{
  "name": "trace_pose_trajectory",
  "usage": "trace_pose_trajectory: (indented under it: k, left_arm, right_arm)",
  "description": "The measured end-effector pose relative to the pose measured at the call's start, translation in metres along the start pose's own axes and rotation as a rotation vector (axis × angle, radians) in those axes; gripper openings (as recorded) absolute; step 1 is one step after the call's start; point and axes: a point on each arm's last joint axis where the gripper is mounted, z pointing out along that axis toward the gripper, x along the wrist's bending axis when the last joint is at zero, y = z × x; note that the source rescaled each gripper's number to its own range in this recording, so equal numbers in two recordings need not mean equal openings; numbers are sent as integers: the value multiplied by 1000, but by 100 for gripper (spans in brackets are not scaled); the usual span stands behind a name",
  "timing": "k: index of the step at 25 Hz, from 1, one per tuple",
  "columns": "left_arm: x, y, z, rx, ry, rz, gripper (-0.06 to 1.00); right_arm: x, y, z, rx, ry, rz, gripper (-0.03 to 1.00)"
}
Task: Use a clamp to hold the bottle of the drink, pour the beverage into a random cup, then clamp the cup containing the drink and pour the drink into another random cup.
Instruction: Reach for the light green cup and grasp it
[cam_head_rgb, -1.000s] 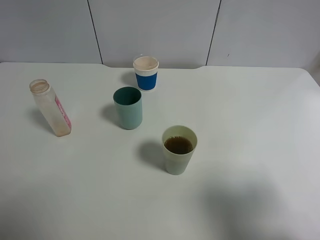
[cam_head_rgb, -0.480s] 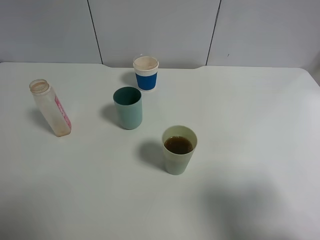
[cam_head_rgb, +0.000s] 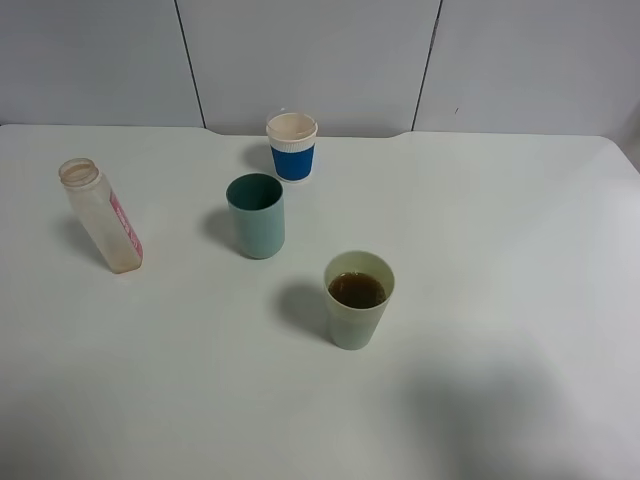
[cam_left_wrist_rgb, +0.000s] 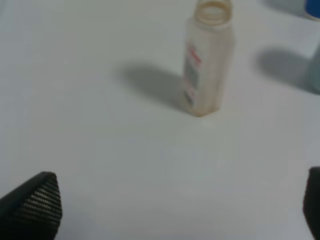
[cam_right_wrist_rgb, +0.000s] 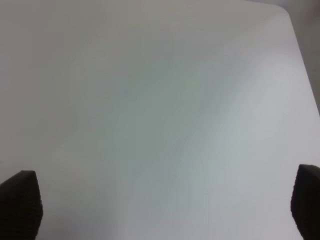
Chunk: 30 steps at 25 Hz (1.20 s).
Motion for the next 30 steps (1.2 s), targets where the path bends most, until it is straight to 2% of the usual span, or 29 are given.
trace_pose_trajectory:
  k: [30]
  left_arm:
    - [0,0,0,0,-7,4,93]
  right_arm:
    - [0,0,0,0,0,0,100]
